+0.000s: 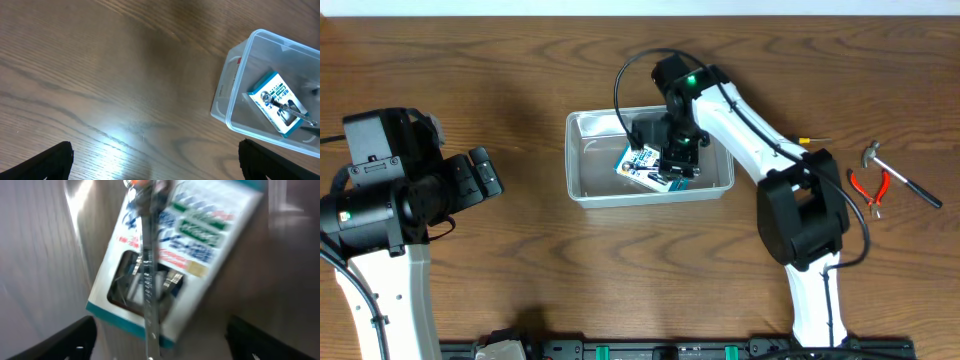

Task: Pack container
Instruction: 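Carry the wrench into the container and release it, then move the right gripper to the yellow-black screwdriver and grasp it, then carry the screwdriver into the container and release it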

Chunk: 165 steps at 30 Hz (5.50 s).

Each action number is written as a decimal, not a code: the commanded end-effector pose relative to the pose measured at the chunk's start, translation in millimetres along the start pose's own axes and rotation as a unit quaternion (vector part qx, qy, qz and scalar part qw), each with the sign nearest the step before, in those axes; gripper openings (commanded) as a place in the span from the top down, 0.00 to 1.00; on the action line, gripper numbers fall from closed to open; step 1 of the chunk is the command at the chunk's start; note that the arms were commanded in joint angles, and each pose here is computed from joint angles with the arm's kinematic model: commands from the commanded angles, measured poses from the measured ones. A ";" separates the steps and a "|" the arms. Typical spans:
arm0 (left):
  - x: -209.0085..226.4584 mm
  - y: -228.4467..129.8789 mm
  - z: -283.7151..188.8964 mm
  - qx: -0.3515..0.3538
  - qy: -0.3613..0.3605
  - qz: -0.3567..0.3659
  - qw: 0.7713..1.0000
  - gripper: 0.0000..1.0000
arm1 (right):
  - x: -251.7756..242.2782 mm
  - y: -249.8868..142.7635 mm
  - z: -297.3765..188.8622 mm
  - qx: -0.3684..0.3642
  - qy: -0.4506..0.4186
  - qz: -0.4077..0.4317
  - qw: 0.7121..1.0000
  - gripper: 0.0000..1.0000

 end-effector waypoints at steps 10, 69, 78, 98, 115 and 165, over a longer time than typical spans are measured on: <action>-1.1 4.2 -1.7 -0.009 -0.002 -0.001 1.000 0.02 | -116.1 -53.1 -188.7 -0.284 -0.274 0.681 0.617 0.04; -1.2 3.5 -1.7 -0.007 -0.002 -0.001 1.000 0.02 | -149.6 -214.8 14.6 0.015 -0.131 0.983 0.130 0.10; -1.2 3.4 -1.7 -0.007 -0.002 -0.001 1.000 0.02 | -146.6 -216.3 20.8 0.020 -0.129 0.985 0.111 0.24; -1.2 3.4 -1.7 -0.007 -0.002 -0.001 1.000 0.02 | -138.5 -215.8 29.8 0.038 -0.113 0.987 0.107 0.73; -1.1 3.4 -1.7 -0.007 -0.002 0.000 1.000 0.02 | -136.2 -216.3 12.2 0.055 -0.127 0.947 0.288 0.99; -1.2 2.6 -1.7 -0.005 -0.002 0.000 1.000 0.02 | 16.5 44.9 -35.8 -0.054 -0.040 -0.020 0.998 0.59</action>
Point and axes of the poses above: each gripper's point midway between its finger pads, its own z axis out along the fingers, its own x axis along the line the jaws close on, y = z × x, the point moved 5 cm from there along -z, back along the fingers, and after that the axes turned 13 degrees about z, right-handed, at the moved point
